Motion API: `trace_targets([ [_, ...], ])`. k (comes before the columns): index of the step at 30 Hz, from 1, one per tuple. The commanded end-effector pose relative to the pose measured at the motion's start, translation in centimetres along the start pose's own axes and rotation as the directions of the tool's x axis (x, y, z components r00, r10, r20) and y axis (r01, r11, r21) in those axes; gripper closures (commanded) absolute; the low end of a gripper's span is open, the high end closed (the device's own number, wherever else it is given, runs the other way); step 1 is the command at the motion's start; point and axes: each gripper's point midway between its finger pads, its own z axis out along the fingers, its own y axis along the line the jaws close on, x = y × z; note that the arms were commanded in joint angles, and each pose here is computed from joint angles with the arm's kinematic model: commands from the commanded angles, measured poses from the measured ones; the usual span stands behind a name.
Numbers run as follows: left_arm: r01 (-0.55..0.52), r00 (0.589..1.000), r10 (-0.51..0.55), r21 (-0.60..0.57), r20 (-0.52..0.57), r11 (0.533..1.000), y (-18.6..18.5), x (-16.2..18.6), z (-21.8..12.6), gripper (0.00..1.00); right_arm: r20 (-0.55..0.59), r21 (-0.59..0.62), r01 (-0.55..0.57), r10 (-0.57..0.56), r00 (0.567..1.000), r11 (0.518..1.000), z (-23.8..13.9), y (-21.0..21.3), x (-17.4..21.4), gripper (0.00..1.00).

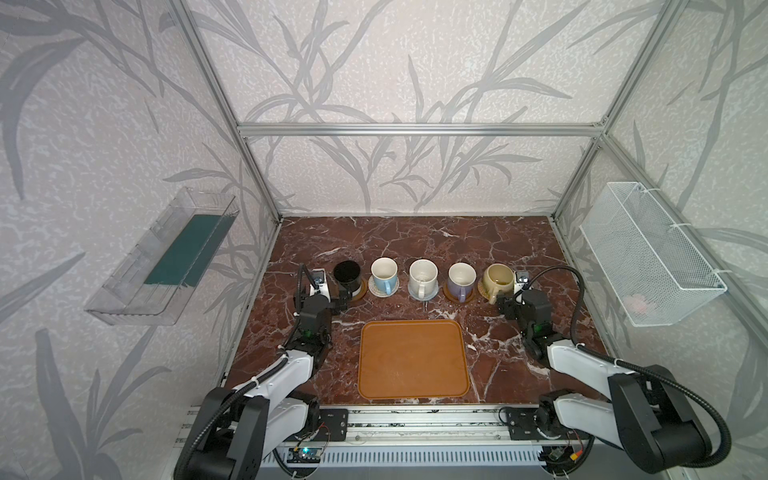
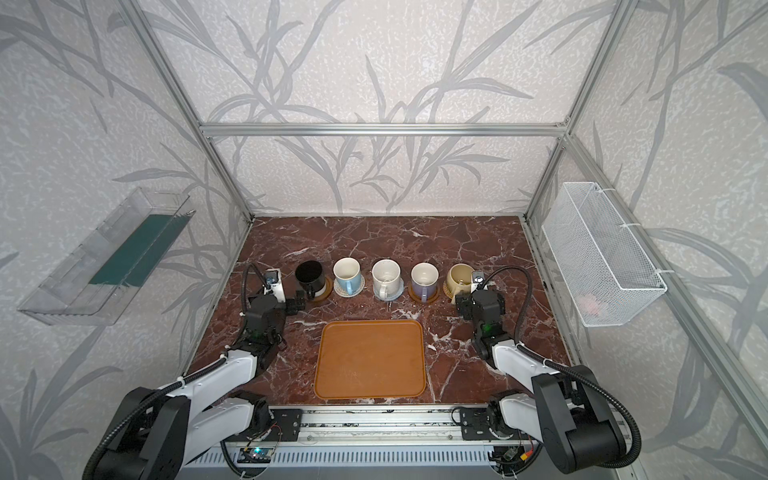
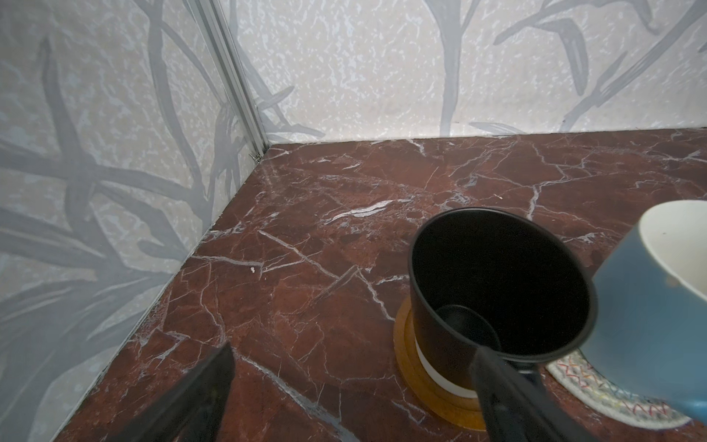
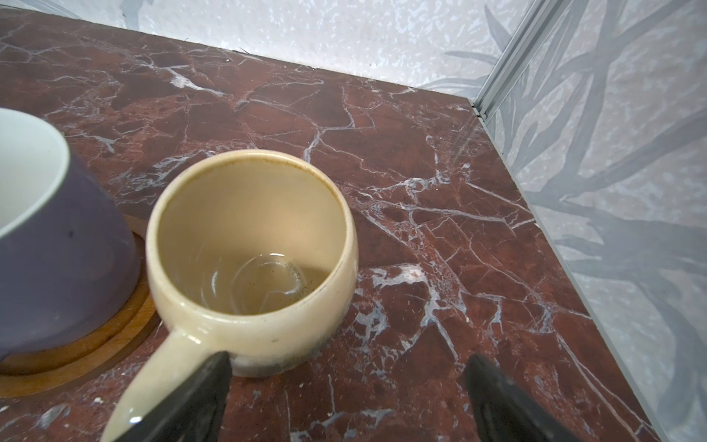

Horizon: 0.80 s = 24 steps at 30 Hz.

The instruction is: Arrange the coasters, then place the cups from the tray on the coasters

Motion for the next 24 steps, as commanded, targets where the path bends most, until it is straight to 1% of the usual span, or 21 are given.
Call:
trace_targets([
  [1, 0.023, 0.998, -0.024, 0.028, 0.054, 0.999, 0.0, -0.7, 0.3, 0.01, 0.076, 0.001, -0.015, 0.014, 0.997, 1.000, 0.3, -0.1, -2.5, 0.05],
  [6, 0.077, 0.995, -0.080, 0.051, 0.066, 0.996, 0.5, -0.7, 1.1, 0.01, 0.072, 0.012, -0.022, 0.021, 0.997, 1.000, 0.4, -0.5, -2.5, 0.05],
  [11, 0.085, 0.995, -0.088, 0.053, 0.055, 0.995, 0.7, -0.2, 2.0, 0.01, 0.061, 0.046, -0.035, 0.032, 0.998, 0.998, 0.5, -1.3, -2.4, 0.05],
  [14, 0.089, 0.995, -0.092, 0.064, 0.049, 0.994, 0.7, -0.2, 2.4, 0.01, 0.073, 0.043, -0.048, 0.045, 0.996, 0.998, 0.5, -1.6, -2.4, 0.05],
  [17, 0.084, 0.995, -0.087, 0.055, 0.054, 0.995, 1.0, -0.2, 2.7, 0.01, 0.109, 0.033, -0.064, 0.060, 0.992, 0.997, 0.4, -1.7, -2.7, 0.05],
  [24, 0.117, 0.991, -0.119, 0.037, 0.066, 0.992, 2.3, -0.1, 3.8, 0.01, 0.112, 0.026, -0.058, 0.055, 0.992, 0.998, 1.3, -1.5, -3.0, 0.05],
])
